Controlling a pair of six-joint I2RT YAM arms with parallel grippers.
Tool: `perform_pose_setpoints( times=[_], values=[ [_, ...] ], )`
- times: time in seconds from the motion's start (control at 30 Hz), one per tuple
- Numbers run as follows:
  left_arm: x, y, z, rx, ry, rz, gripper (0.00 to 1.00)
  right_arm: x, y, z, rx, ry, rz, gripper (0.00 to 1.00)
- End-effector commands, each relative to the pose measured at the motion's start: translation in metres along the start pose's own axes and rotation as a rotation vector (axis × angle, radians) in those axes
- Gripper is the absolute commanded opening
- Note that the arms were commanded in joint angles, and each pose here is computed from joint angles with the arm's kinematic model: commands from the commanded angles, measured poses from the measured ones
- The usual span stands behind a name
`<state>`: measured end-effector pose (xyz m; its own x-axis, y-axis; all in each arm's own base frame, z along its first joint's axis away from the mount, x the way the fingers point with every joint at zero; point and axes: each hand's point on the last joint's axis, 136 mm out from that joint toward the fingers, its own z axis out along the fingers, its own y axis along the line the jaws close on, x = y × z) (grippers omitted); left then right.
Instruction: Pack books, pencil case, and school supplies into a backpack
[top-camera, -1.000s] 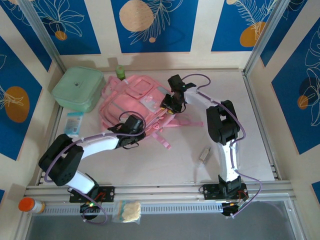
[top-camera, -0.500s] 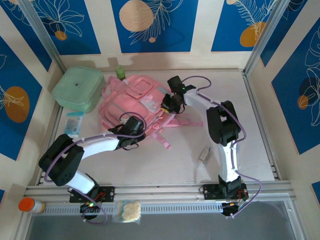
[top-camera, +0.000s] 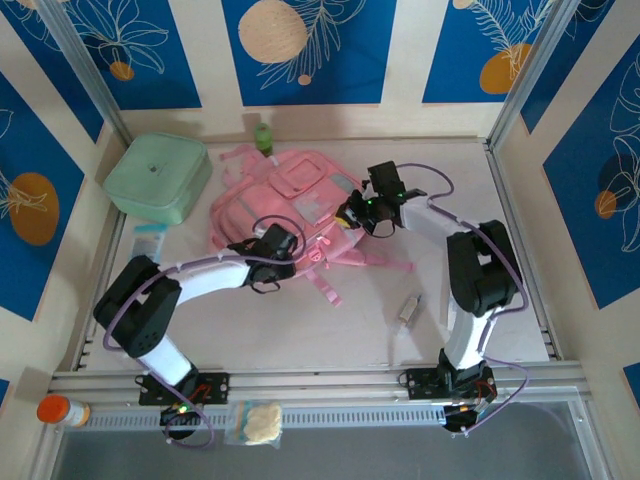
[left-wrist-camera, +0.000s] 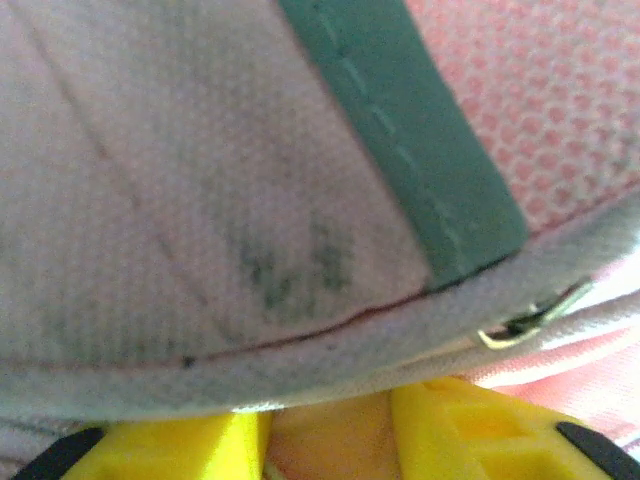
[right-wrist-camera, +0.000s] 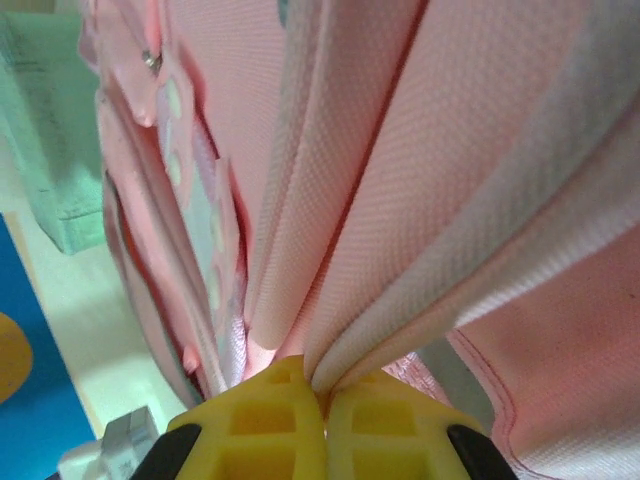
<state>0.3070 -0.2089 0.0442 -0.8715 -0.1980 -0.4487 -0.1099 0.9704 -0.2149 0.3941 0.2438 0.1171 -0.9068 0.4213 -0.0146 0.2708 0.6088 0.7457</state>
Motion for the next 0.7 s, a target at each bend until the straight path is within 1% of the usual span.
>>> perform_pose_setpoints(
  times=[0.0, 0.07, 0.13, 0.2, 0.27, 0.33, 0.37, 0.43, 0.57, 0.67],
  values=[
    [-0.035, 0.029, -0.003, -0.138, -0.070, 0.063, 0.42, 0.010, 0.042, -0.035, -0.141, -0.024, -0.023, 0.00],
    [-0.054, 0.019, -0.012, -0.086, -0.091, 0.092, 0.47, 0.012, 0.035, -0.034, -0.116, -0.065, 0.000, 0.00],
    [-0.062, 0.011, -0.028, -0.062, -0.078, 0.112, 0.50, 0.012, 0.029, -0.030, -0.098, -0.089, 0.024, 0.00],
    [-0.062, 0.001, -0.050, -0.025, -0.080, 0.112, 0.52, 0.012, 0.028, -0.028, -0.112, -0.096, 0.049, 0.00],
    [-0.055, -0.017, -0.069, 0.065, -0.090, 0.092, 0.55, 0.014, 0.029, -0.027, -0.116, -0.115, 0.057, 0.00],
    [-0.048, -0.035, -0.081, 0.135, -0.092, 0.084, 0.57, 0.015, 0.032, -0.029, -0.112, -0.139, 0.050, 0.00],
    [-0.046, -0.042, -0.085, 0.143, -0.093, 0.083, 0.58, 0.016, 0.035, -0.029, -0.112, -0.148, 0.038, 0.00],
    [-0.040, -0.053, -0.090, 0.147, -0.089, 0.088, 0.59, 0.016, 0.037, -0.030, -0.109, -0.147, 0.029, 0.00],
    [-0.031, -0.105, -0.094, 0.288, -0.067, 0.122, 0.60, 0.018, 0.039, -0.036, -0.102, -0.154, 0.031, 0.00],
    [-0.026, -0.133, -0.088, 0.301, -0.071, 0.177, 0.59, 0.018, 0.038, -0.038, -0.092, -0.170, 0.033, 0.00]
  ],
)
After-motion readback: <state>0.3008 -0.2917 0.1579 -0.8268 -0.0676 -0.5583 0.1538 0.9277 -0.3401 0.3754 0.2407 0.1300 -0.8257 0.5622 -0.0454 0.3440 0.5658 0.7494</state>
